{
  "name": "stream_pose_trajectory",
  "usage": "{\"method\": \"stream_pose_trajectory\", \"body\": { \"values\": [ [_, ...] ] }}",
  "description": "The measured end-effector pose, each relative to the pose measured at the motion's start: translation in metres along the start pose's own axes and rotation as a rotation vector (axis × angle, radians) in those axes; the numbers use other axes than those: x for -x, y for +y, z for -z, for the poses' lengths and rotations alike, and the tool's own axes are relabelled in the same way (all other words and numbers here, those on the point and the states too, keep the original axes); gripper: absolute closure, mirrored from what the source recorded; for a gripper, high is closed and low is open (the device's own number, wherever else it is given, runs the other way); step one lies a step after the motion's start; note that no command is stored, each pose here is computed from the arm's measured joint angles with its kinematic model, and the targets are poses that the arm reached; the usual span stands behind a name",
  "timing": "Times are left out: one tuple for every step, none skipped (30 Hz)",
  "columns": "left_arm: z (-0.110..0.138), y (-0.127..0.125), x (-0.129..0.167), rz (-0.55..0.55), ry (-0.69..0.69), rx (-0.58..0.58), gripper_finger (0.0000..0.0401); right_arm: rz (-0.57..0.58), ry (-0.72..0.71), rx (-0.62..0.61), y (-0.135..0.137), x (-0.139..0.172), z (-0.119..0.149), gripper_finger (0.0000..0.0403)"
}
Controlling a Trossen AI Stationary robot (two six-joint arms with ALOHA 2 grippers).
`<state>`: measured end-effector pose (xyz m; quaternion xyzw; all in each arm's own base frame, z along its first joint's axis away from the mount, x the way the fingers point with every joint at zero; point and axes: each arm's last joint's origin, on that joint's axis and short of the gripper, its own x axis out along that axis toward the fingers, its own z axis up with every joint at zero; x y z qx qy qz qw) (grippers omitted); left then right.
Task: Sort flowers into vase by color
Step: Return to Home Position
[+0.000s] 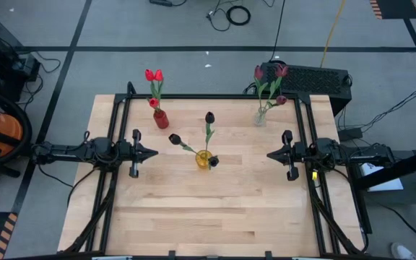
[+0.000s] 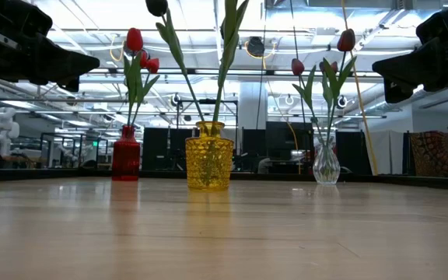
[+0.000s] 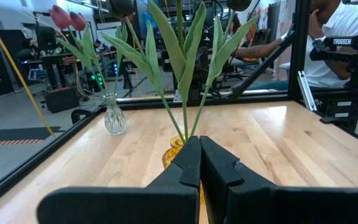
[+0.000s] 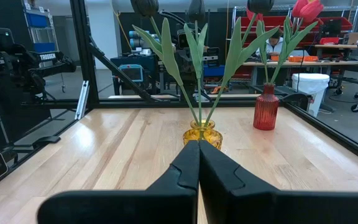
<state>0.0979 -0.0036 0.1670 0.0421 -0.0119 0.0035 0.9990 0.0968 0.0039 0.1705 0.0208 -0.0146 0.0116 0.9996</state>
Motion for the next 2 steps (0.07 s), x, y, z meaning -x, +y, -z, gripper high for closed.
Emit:
{"method": "stream_pose_trajectory", "body": {
  "values": [
    [0.0, 0.0, 0.0, 0.0, 0.0, 0.0, 0.0398, 0.0, 0.0, 0.0, 0.0, 0.0, 0.0, 0.0403],
    [-0.0001, 0.0, 0.0, 0.0, 0.0, 0.0, 0.0398, 0.0, 0.0, 0.0, 0.0, 0.0, 0.0, 0.0403]
  ]
}}
